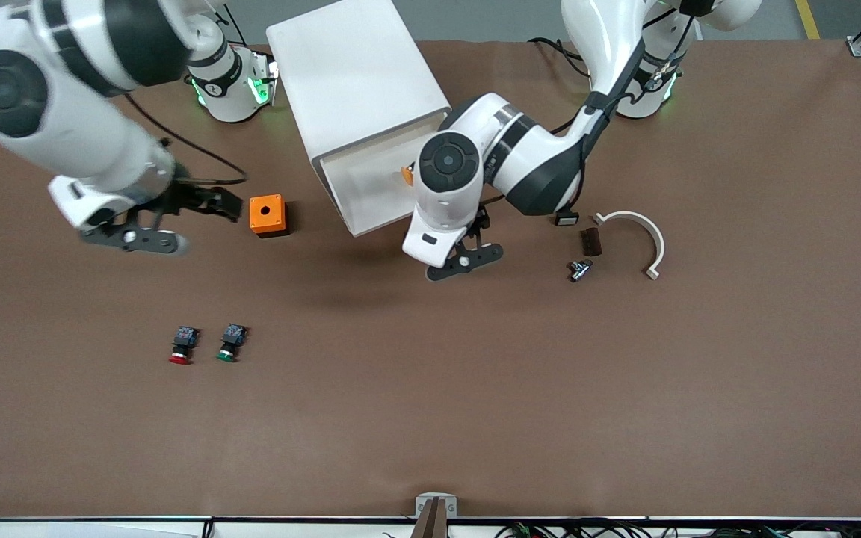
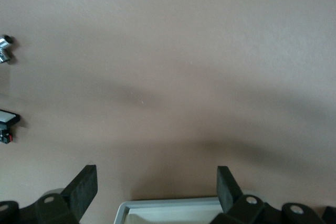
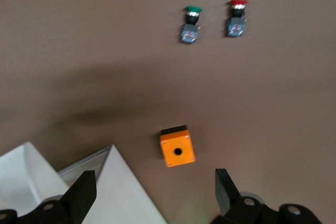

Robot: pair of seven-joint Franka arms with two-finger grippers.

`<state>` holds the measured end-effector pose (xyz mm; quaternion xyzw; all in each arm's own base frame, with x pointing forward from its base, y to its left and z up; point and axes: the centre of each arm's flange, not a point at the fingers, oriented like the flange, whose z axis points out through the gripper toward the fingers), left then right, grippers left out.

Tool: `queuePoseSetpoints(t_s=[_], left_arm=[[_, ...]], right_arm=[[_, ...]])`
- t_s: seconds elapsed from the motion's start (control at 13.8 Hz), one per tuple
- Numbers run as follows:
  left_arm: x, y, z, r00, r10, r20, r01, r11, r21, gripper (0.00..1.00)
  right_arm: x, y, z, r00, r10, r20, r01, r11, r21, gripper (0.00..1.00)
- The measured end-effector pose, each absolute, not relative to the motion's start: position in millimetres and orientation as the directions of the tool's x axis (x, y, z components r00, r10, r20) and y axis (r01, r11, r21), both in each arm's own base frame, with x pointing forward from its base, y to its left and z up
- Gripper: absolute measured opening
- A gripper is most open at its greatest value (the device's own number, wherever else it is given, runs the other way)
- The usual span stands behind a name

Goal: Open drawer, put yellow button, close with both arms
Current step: 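Push the drawer closed with the left gripper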

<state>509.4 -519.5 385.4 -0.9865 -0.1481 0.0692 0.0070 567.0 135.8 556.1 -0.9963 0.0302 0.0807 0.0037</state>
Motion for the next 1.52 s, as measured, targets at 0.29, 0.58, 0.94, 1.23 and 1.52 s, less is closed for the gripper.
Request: queuePoseSetpoints(t_s=[0.29,0.58,0.94,1.23,1.52], left_arm=[[484.7,-541.2,381.9,0.954,0.262,-0.148,0.259,-0.965,-0.037,1.00],[460.7,-559.7,374.2,0.943,0.281,-0.176,0.277,-0.960,-0.048,1.00],[447.0,-571.4,366.8,0.892,0.342,-0.298,0.350,-0.936,-0.025,1.00],[437.8,-579.3,365.0,0.834,0.376,-0.405,0.407,-0.913,-0.010,1.00],[425.7,-586.4,358.0,0.769,0.400,-0.498,0.448,-0.893,-0.025,1.00]], right_arm=[[582.0,45.3,566.8,0.990,0.021,-0.140,0.019,-1.000,-0.015,1.00],[583.9,30.3,567.9,0.991,0.022,-0.133,0.026,-0.999,0.029,1.00],[596.0,-1.1,568.6,0.991,-0.070,-0.117,-0.065,-0.997,0.053,1.00],[598.2,-21.1,565.9,0.984,-0.105,-0.143,-0.099,-0.994,0.051,1.00],[594.0,-6.3,571.0,0.980,-0.098,-0.175,-0.103,-0.994,-0.021,1.00]])
